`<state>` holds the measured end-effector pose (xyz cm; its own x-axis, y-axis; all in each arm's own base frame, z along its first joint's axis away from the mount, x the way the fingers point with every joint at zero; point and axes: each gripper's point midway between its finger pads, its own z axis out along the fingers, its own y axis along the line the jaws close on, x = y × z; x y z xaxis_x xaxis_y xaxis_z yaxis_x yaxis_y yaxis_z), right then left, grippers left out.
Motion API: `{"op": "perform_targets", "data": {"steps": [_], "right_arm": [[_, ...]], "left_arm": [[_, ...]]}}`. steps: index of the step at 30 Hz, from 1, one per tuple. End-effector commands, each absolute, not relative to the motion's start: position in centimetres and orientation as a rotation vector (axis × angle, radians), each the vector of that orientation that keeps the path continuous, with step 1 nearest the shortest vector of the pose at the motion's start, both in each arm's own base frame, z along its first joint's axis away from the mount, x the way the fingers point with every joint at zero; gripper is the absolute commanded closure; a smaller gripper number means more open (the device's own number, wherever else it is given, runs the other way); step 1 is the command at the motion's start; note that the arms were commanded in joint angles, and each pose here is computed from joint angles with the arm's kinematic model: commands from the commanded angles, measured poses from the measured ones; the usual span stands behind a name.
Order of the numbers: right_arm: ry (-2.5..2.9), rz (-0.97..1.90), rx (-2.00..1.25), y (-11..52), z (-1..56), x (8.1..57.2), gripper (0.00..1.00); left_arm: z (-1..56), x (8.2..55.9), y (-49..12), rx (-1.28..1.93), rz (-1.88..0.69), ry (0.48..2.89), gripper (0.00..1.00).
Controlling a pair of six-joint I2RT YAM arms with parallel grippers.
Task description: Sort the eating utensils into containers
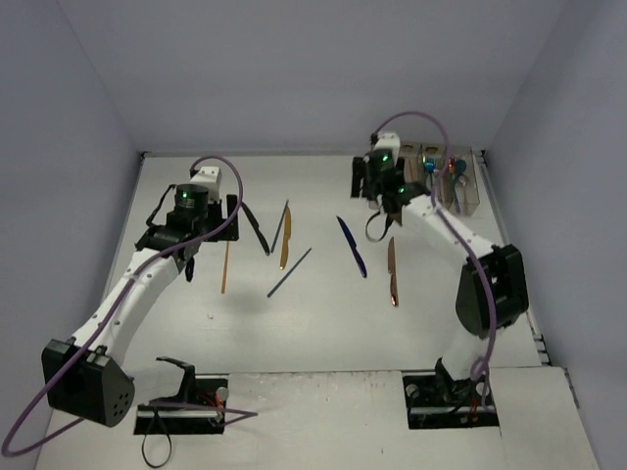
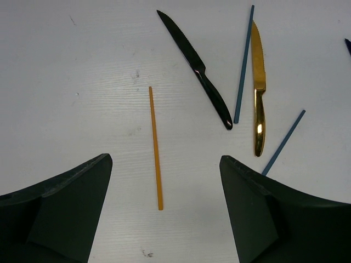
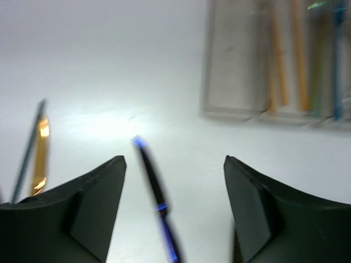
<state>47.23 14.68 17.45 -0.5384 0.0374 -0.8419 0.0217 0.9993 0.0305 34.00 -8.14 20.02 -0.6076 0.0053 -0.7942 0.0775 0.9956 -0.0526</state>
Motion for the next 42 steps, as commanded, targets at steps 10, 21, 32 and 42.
{"op": "perform_targets", "data": {"steps": [10, 21, 32, 42], "right_arm": [[2.251, 0.140, -0.142, 31.8, 9.3, 33.7, 0.15], [2.312, 0.180, -0.289, 36.9, 5.7, 31.0, 0.15], [2.377, 0.091, -0.365, 35.6, 2.6, 29.9, 0.15], [2.425, 0.071, -0.385, 31.0, 3.5, 28.3, 0.18]], "left_arm": [[26.8, 33.5, -5.4, -0.010, -0.005, 2.000, 0.22], [26.5, 33.7, -5.3, -0.010, 0.006, 2.008, 0.22], [25.8, 34.0, -5.6, -0.002, 0.002, 2.031, 0.22], [25.4, 34.2, -5.9, 0.005, -0.014, 2.043, 0.22]]}}
